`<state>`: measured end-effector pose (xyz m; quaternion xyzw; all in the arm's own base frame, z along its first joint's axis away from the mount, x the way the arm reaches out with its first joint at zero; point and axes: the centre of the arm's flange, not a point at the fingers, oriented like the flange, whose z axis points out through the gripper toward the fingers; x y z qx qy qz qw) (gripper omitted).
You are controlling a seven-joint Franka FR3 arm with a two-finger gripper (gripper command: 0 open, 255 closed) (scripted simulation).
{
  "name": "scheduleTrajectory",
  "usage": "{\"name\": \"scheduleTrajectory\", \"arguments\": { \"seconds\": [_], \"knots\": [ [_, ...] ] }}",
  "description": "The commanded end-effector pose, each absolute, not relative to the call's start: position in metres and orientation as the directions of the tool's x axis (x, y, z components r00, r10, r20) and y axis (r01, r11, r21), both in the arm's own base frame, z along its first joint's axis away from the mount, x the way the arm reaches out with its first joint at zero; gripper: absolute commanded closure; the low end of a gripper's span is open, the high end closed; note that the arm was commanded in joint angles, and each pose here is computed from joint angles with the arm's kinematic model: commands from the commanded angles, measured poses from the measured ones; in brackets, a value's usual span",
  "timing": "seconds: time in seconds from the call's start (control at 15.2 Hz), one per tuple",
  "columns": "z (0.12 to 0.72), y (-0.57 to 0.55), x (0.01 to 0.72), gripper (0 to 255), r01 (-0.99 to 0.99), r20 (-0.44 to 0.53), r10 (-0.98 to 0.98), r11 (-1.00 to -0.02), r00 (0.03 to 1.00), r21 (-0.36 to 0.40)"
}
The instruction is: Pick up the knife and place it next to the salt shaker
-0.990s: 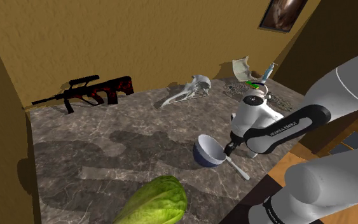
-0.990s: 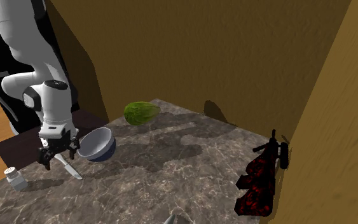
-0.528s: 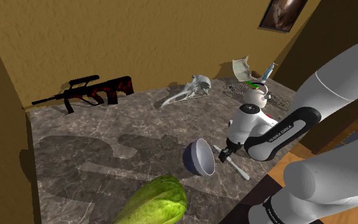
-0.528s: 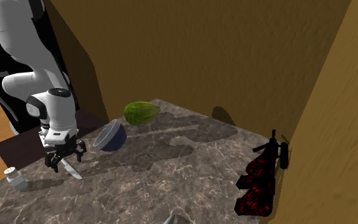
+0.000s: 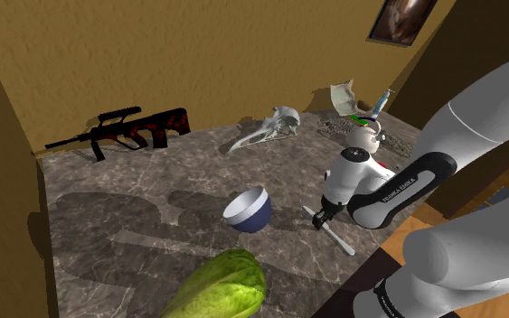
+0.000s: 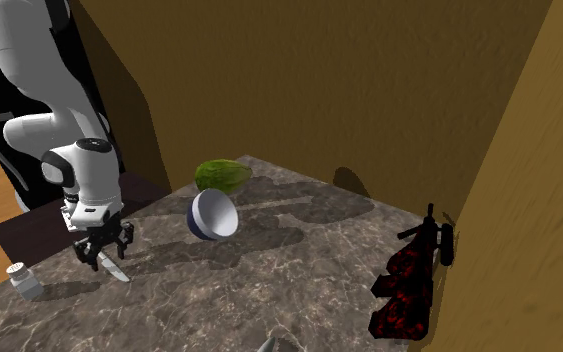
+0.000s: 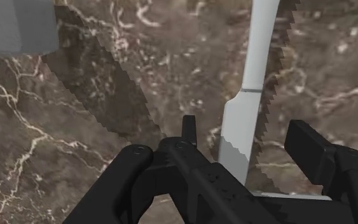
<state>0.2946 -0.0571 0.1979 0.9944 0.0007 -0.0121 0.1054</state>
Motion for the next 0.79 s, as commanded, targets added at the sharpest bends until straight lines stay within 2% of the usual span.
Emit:
{"name": "scheduleTrajectory", "arguments": {
  "seconds": [0.0,0.66,0.73],
  "knots": [
    [0.197,-0.059,0.294,255,-0.003,-0.026,-0.008,-0.978,1.0,0.208],
    [0.223,-0.058,0.295,255,-0.002,-0.026,-0.008,-0.978,1.0,0.211],
    [0.223,-0.058,0.295,0,-0.002,-0.026,-0.008,-0.978,1.0,0.211]
  ]
}}
